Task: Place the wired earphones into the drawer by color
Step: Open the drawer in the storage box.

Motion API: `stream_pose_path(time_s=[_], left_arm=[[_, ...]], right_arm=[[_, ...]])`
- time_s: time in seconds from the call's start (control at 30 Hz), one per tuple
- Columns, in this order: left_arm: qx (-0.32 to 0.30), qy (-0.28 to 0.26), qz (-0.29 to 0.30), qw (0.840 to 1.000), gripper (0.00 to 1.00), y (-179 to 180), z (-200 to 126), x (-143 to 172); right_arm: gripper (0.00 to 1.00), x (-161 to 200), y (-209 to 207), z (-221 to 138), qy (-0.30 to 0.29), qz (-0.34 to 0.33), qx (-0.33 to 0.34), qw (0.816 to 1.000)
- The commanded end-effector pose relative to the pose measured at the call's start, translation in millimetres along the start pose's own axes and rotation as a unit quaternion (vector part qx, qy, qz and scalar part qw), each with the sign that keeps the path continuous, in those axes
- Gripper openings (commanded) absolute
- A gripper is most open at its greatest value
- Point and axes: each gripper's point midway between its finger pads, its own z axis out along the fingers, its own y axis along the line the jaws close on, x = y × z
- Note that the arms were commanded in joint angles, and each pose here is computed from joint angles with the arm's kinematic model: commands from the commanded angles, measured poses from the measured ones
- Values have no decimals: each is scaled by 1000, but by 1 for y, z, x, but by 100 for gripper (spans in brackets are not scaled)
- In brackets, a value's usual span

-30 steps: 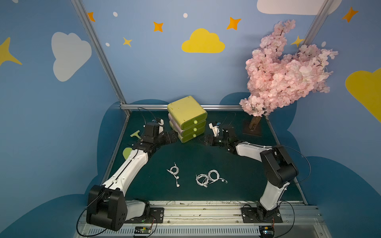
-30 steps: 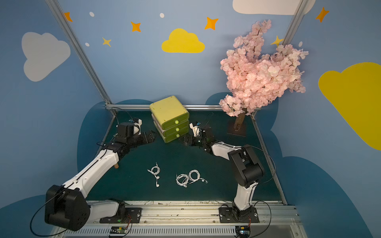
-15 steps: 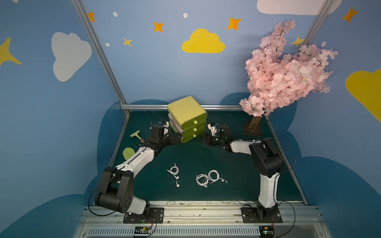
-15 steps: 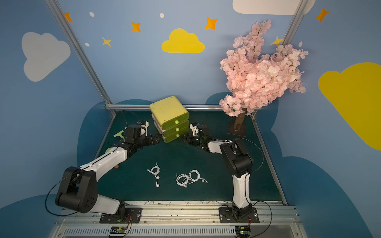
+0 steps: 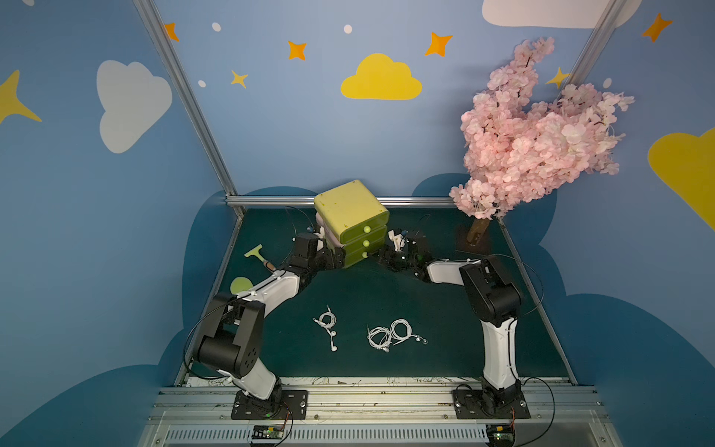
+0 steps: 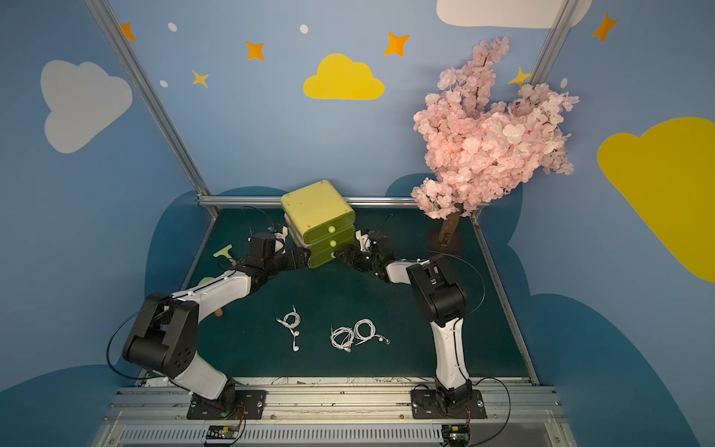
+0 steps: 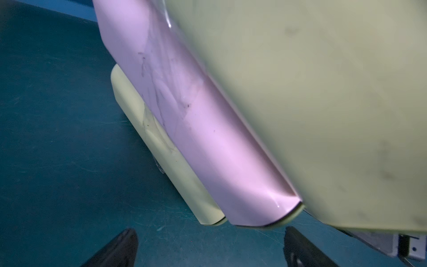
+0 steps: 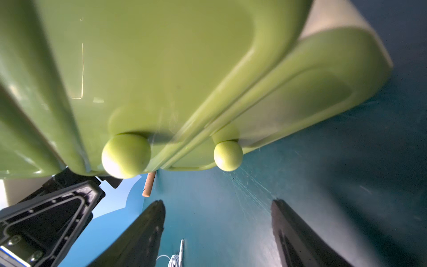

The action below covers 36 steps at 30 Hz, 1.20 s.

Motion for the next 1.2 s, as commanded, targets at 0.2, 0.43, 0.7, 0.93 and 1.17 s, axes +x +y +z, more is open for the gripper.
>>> stream_pose_path(time_s=[0.2,0.43,0.7,0.93,1.17], left_arm=[[-9,-19,-6,1000,100,0,8,-8],[-13,-20,-9,1000,100,2,8,-7],[-16,-21,-10,1000,100,3,7,-7],[-20,-19,-11,1000,100,5,7,-6],[-21,-20,-12,1000,100,6,8,-6]], right_arm=[[64,-12,-3,16,-29,16,-9,999],[58,-13,1,26,-35,19,-14,999],[52,-14,3,34,-41,25,-16,999],[47,-12,2,39,-41,33,-23,998],[46,-12,3,44,-48,41,-30,998]])
